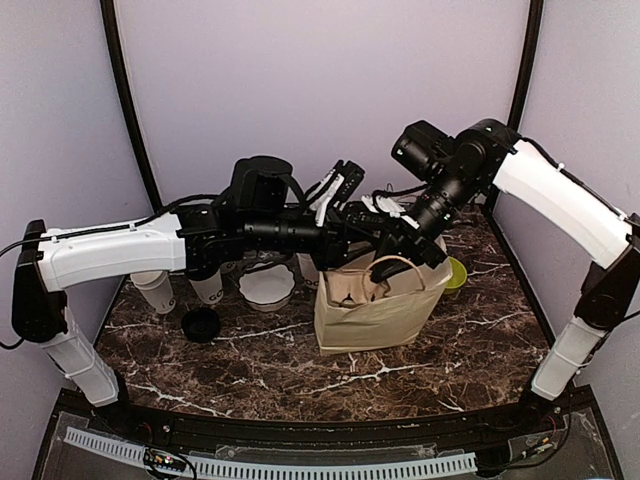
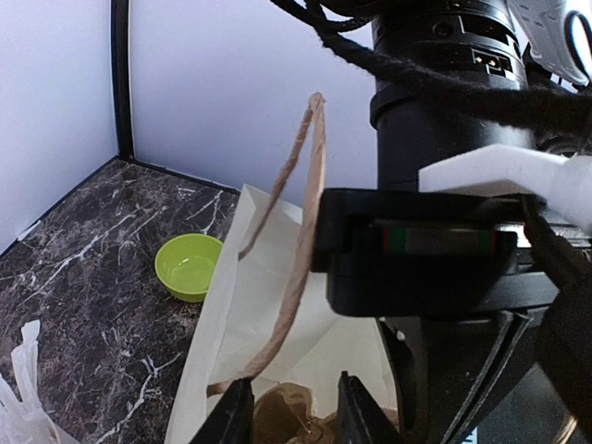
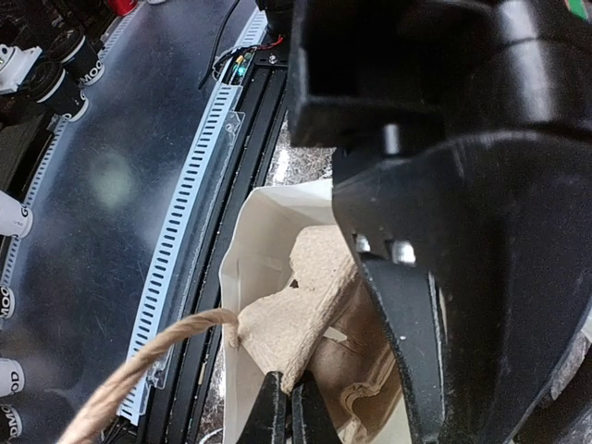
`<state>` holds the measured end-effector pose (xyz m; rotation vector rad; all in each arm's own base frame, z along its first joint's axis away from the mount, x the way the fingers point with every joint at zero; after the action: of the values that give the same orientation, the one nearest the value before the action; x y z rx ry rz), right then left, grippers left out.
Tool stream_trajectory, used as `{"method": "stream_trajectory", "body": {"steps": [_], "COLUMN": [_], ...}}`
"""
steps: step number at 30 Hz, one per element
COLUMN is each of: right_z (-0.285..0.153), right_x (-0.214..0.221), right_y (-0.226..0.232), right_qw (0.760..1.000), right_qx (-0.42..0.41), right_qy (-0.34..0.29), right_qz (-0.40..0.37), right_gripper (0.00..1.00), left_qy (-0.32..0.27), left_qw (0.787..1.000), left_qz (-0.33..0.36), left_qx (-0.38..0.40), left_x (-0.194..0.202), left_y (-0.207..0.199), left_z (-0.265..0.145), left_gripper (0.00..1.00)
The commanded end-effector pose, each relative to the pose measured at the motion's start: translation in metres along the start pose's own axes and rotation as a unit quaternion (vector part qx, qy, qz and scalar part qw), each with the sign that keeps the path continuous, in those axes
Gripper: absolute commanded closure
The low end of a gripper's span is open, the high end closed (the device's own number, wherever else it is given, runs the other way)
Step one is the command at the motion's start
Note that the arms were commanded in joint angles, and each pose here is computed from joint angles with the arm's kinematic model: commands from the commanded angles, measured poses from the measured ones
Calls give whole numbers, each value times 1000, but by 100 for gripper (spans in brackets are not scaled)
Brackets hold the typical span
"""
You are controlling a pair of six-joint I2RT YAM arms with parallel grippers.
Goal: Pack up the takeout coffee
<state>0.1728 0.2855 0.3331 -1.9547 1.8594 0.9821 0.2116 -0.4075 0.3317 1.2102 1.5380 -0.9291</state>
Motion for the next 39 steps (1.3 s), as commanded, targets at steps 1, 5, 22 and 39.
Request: {"method": "stream_trajectory", "body": {"steps": [1, 5, 22, 39], "right_z": [-16, -33, -127, -223], "right_x": [-11, -20, -59, -64], "right_y": [8, 16, 43, 53], "right_qw": [999, 998, 958, 885], "right_qx": [10, 38, 200, 373], "right_qy": [-25, -40, -171, -256], "right_qz": [-18, -37, -110, -109], "right_gripper": [100, 100, 100, 100], "left_qy": [-56, -75, -105, -111], "left_qw": [998, 995, 978, 965], "left_qz": [10, 4, 44, 38], "left_qx": [-36, -60, -178, -235], "left_x": [-30, -36, -73, -76], "left_y": [12, 22, 38, 28], "left_z": [-15, -31, -98, -158], "left_gripper": [67, 64, 29, 28]}}
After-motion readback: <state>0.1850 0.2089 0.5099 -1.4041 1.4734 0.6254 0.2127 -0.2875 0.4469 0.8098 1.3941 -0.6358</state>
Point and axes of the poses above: each gripper's point midway between its finger pads, its own z axis out along the fingers, its own y axis along the line the jaws close on, x = y × z, the point moved 6 cm from there along -z, back along the fingers, and after that the axes turned 10 degrees about z, right-handed, at the moved point
